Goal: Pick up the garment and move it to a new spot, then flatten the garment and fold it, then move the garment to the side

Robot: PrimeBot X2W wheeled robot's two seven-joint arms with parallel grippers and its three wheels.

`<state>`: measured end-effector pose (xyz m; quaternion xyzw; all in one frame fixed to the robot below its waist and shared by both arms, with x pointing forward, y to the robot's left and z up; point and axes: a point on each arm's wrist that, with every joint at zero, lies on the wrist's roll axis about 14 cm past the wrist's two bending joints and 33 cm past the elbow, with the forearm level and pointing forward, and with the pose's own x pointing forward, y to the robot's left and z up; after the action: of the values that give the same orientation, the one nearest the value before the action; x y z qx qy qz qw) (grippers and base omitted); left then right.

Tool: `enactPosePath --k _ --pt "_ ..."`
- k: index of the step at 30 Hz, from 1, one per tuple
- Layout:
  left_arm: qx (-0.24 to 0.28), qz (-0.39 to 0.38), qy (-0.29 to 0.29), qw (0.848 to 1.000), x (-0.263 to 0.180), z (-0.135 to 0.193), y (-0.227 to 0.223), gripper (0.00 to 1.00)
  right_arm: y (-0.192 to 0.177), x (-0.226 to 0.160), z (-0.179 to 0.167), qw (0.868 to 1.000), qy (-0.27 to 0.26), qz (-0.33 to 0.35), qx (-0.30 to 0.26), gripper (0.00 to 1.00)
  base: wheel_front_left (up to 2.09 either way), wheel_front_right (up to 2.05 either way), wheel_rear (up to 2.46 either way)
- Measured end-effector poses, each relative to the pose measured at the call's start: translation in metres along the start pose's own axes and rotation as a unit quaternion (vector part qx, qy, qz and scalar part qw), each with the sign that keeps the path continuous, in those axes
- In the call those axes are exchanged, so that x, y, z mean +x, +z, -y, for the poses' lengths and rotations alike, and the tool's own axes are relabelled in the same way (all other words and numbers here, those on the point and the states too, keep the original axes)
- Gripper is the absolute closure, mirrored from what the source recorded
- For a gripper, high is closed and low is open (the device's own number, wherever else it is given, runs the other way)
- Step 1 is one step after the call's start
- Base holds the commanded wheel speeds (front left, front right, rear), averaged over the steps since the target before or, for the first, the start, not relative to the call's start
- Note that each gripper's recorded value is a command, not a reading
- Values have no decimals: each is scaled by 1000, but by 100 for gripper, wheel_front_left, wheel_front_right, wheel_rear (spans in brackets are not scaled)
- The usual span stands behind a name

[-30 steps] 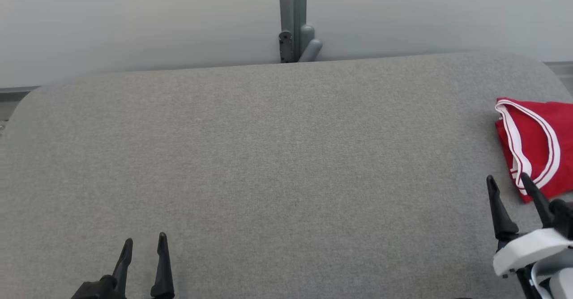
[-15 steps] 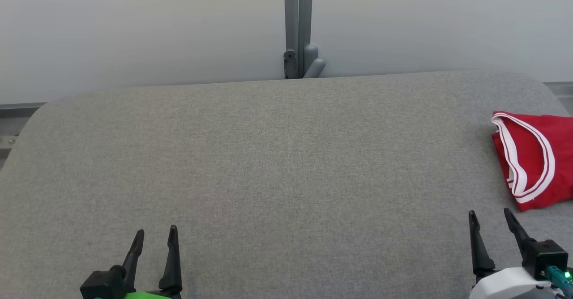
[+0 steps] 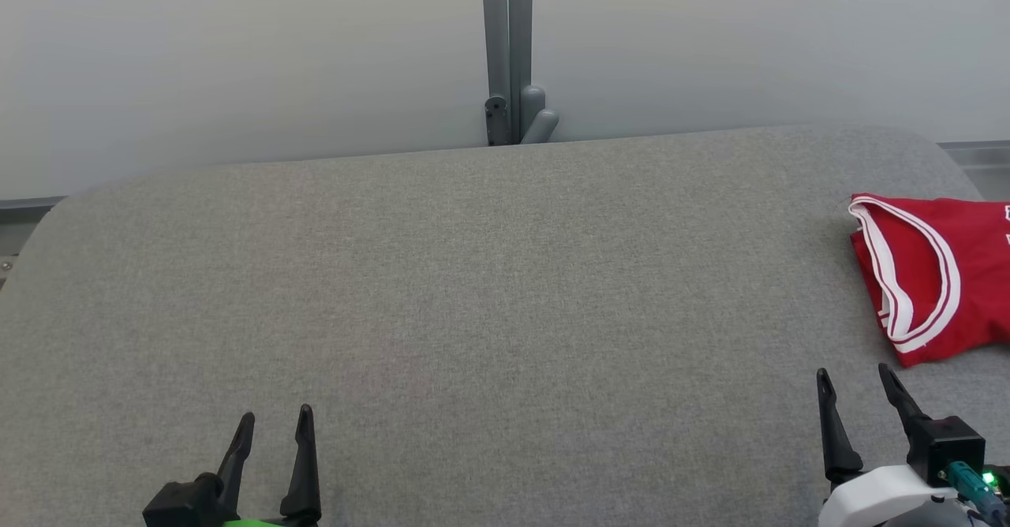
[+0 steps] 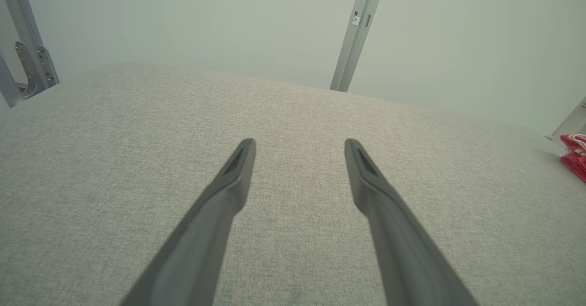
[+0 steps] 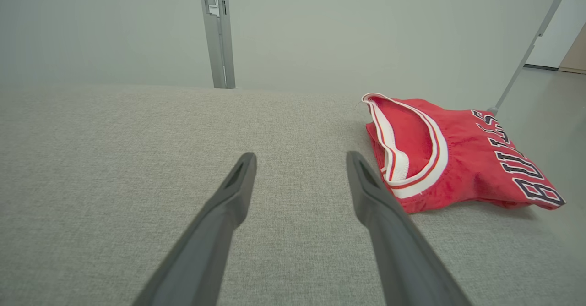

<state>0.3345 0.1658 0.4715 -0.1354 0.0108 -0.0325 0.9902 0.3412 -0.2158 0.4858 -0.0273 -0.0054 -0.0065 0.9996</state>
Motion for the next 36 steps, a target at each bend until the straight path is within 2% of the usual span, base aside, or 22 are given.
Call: enactPosePath --k 22,23,27,29,36 --pt "-3 -23 5 1000 -4 -2 -14 0 -6 1 -2 1000 -3 -9 8 0 0 0 0" --pt "-3 -23 5 1000 -4 -2 -15 100 -7 1 -3 1000 -3 -10 9 100 0 0 0" --pt "-5 -49 14 999 -12 -7 -30 100 -22 -5 -7 999 -3 -36 19 100 0 0 0" --pt "-18 -63 22 998 -17 -10 -37 100 -33 -9 -7 998 -8 -56 34 100 0 0 0" --pt "-77 -63 42 994 -15 -15 -36 100 -34 -7 -2 992 -29 -61 108 100 0 0 0"
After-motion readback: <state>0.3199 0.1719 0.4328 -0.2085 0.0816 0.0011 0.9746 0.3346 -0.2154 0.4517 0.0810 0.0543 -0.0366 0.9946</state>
